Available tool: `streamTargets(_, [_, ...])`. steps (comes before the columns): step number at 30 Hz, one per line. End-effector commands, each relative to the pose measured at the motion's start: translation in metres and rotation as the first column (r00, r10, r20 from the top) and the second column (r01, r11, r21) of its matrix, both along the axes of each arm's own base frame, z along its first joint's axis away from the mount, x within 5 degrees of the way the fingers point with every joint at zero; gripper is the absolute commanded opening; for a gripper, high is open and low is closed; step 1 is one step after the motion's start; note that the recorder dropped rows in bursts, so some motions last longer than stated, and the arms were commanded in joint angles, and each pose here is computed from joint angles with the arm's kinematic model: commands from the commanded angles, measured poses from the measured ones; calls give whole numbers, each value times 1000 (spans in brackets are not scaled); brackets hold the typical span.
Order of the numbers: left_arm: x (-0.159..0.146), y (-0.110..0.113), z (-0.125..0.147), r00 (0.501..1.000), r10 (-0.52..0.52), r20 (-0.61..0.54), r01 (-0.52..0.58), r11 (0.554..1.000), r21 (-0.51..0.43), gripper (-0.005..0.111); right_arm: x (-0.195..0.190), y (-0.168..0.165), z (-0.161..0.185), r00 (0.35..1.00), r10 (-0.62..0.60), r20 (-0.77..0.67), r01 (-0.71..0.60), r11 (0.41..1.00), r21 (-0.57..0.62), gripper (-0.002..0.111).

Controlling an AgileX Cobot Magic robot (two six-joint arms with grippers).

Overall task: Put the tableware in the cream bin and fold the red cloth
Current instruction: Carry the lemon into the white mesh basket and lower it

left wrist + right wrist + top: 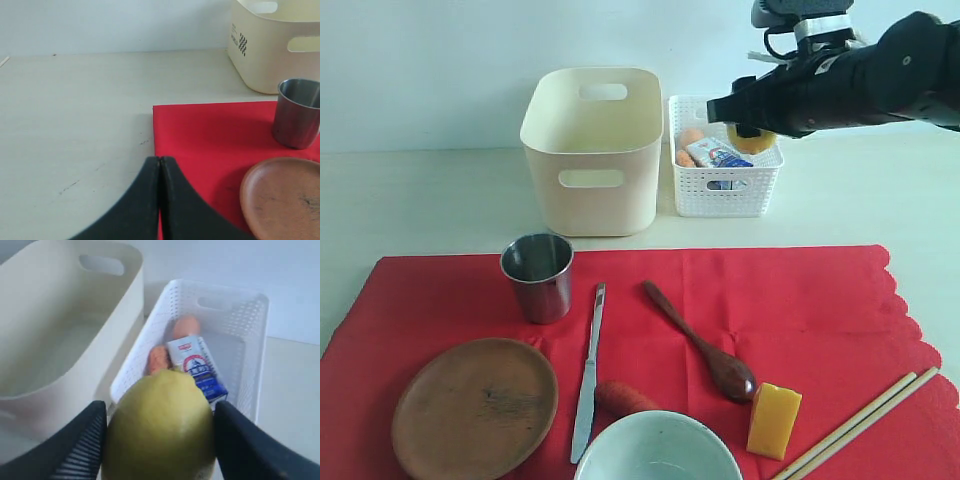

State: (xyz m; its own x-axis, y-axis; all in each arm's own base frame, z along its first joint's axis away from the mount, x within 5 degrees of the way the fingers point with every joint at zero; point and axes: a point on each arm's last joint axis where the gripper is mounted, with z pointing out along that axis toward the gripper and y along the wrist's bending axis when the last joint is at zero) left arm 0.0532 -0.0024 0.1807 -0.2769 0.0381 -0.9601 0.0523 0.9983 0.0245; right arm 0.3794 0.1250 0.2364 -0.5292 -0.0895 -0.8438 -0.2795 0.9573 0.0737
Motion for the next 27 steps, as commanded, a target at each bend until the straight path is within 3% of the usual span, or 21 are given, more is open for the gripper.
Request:
streamTargets(1, [0, 0, 0, 1000, -1, 11, 1, 1000, -10, 0, 39, -7, -12, 999, -41, 17, 41, 999, -4, 0])
streamTargets(11, [0, 0, 0, 1000, -1, 11, 1, 1000, -10, 0, 108, 13, -45, 991, 79, -108, -86, 994, -66, 0])
streamTargets(21, [0, 0, 0, 1000, -1, 11, 1, 1000, -10, 0, 134, 24, -79, 970, 135, -202, -153, 985, -77, 0])
streamTargets(24, [0, 0, 0, 1000, -1, 11, 1, 1000, -10, 0, 134, 25, -83, 963, 146, -228, -167, 983, -77, 6])
streamTargets(27, [0, 0, 0, 1000, -1, 11, 1, 1000, -10, 0, 133, 25, -84, 959, 149, -242, -172, 982, -76, 20])
